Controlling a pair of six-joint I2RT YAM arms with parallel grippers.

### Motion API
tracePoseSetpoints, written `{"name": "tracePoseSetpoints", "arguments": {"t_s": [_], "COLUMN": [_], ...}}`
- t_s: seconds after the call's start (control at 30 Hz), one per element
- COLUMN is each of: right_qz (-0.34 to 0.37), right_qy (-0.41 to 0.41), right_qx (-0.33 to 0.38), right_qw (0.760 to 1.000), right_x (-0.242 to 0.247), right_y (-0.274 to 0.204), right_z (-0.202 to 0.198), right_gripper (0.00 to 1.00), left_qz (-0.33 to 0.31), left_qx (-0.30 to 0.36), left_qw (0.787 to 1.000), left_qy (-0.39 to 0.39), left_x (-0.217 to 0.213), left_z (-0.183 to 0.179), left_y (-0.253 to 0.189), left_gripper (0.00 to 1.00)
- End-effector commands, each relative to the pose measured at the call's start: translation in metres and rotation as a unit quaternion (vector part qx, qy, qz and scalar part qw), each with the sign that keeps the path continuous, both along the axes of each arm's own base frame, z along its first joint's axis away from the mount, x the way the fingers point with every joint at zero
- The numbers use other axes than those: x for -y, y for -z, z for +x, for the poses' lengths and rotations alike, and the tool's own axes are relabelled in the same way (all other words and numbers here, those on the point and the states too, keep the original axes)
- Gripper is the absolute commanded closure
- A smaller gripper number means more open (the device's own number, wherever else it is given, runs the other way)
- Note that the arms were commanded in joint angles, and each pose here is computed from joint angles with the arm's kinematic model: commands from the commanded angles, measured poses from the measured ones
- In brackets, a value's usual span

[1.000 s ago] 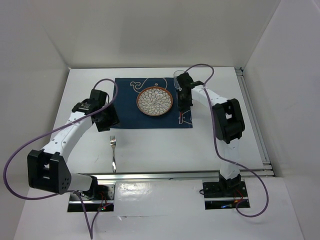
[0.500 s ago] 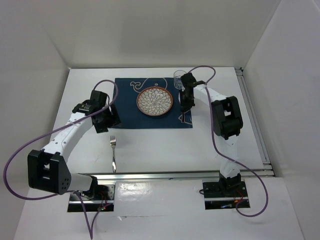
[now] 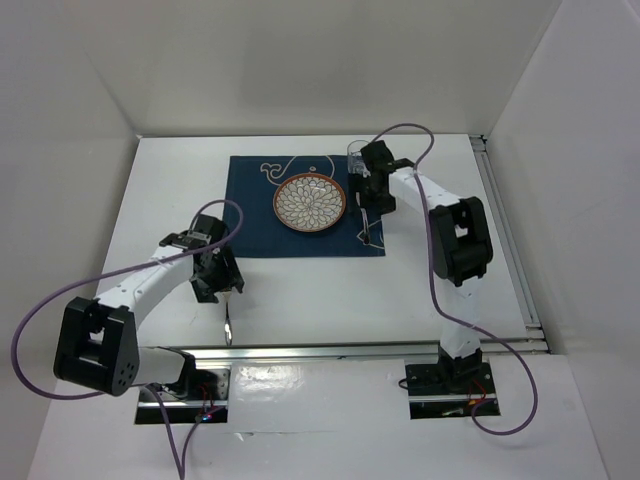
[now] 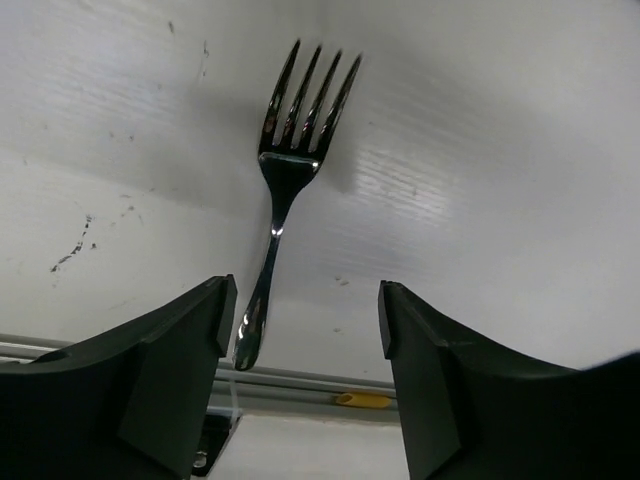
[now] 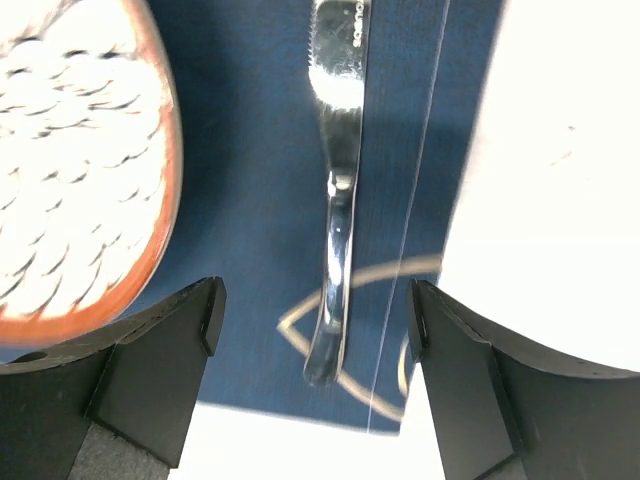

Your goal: Set the dinner table for one person

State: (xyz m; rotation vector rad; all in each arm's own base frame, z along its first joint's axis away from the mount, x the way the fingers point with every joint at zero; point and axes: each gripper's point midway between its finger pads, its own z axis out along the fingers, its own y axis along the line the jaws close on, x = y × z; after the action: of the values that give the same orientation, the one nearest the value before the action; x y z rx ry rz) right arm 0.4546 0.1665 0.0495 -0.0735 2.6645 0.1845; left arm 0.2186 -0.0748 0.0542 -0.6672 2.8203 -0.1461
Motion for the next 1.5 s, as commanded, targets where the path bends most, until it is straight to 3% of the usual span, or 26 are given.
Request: {"name": "tracePoseSetpoints", "arguments": {"t_s": [0.0,0.2,0.5,0.57,0.7,0.73,0.83,1.03,1.27,1.3,1.47], "right_qz": [0.01,0.0,-0.014,-0.017,-0.027,-0.025,-0.027,-0.038,-0.033,-0.035,-0.035], "right_qy": [0.001,0.006,0.03,0.032,0.043,0.043,0.051,0.071,0.08,0.08,0.093], "right_qx": [0.067,0.083,0.101,0.102,0.105,0.11,0.116,0.114,0.126,0.121,0.117], "right_qw": [0.998,0.997,0.994,0.994,0.993,0.993,0.992,0.99,0.988,0.989,0.988], "right_x": [-0.002,0.006,0.031,0.034,0.044,0.045,0.051,0.067,0.077,0.078,0.086], "right_y": [-0.065,-0.097,-0.13,-0.133,-0.14,-0.143,-0.15,-0.157,-0.171,-0.17,-0.166], "right_z": [-0.009,-0.049,-0.087,-0.089,-0.094,-0.095,-0.097,-0.098,-0.098,-0.1,-0.104], "right_gripper": [0.15,0.15,0.18,0.18,0.19,0.2,0.2,0.2,0.2,0.2,0.2], "left_qz": [0.005,0.019,0.031,0.039,0.05,0.06,0.078,0.096,0.153,0.159,0.162], "left_qx": [-0.002,-0.011,-0.015,-0.022,-0.007,-0.023,0.043,0.158,0.137,0.114,0.091], "left_qw": [1.0,0.999,0.999,0.998,0.998,0.997,0.996,0.981,0.97,0.971,0.969], "left_qy": [-0.019,-0.038,-0.04,-0.041,-0.042,-0.042,-0.019,0.065,0.13,0.139,0.164], "left_x": [0.001,-0.005,-0.008,-0.01,-0.01,-0.014,-0.011,0.002,0.017,0.021,0.03], "left_z": [-0.01,-0.014,-0.01,-0.009,0.003,-0.005,0.019,0.092,0.184,0.196,0.235], "left_y": [0.012,0.032,0.047,0.051,0.033,0.025,-0.028,-0.104,-0.107,-0.086,-0.061], "left_gripper": [0.26,0.41,0.52,0.61,1.0,1.0,1.0,1.0,1.0,1.0,1.0]}}
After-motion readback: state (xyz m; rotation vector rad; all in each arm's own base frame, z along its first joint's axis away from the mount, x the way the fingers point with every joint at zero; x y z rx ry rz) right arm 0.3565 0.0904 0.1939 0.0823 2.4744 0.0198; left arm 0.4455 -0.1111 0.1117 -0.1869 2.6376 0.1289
